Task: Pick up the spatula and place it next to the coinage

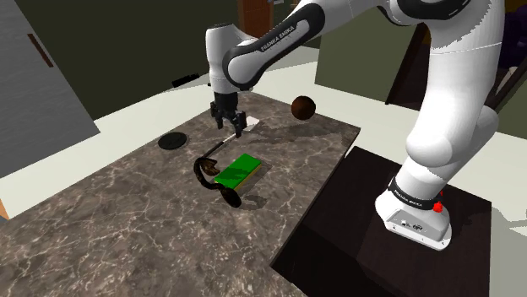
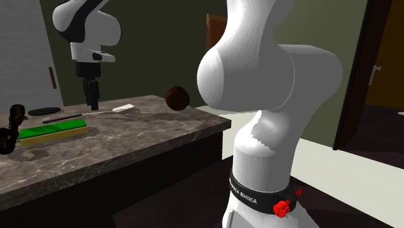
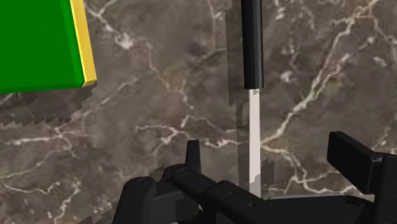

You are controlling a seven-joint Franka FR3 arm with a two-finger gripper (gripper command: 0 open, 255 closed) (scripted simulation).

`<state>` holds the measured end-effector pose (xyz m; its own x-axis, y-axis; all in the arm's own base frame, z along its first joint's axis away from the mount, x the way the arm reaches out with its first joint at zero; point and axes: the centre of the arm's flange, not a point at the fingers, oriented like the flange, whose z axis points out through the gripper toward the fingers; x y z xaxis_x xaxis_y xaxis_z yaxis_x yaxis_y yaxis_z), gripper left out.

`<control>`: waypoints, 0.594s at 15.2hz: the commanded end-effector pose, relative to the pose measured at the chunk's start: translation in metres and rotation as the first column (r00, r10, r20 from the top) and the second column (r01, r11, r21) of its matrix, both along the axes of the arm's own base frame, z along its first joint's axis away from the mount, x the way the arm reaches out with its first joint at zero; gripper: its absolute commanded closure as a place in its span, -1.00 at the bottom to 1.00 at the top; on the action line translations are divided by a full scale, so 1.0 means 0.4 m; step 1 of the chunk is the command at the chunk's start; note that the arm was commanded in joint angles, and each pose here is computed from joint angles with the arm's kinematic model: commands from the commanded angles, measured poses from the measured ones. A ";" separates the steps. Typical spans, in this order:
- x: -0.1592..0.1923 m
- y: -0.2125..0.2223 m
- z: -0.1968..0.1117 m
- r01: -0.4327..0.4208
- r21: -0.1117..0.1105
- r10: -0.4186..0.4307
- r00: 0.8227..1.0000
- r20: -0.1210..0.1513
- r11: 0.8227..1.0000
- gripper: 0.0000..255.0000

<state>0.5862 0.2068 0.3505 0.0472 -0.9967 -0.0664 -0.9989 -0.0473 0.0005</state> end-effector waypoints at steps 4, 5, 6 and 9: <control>0.000 -0.008 0.125 0.000 0.000 0.000 1.000 0.000 1.000 -1.00; 0.000 -0.008 0.125 0.000 0.000 0.000 1.000 0.000 1.000 -1.00; 0.000 -0.008 0.125 0.000 0.000 0.000 1.000 0.000 1.000 -1.00; 0.000 -0.008 0.125 0.000 0.000 0.000 1.000 0.000 1.000 -1.00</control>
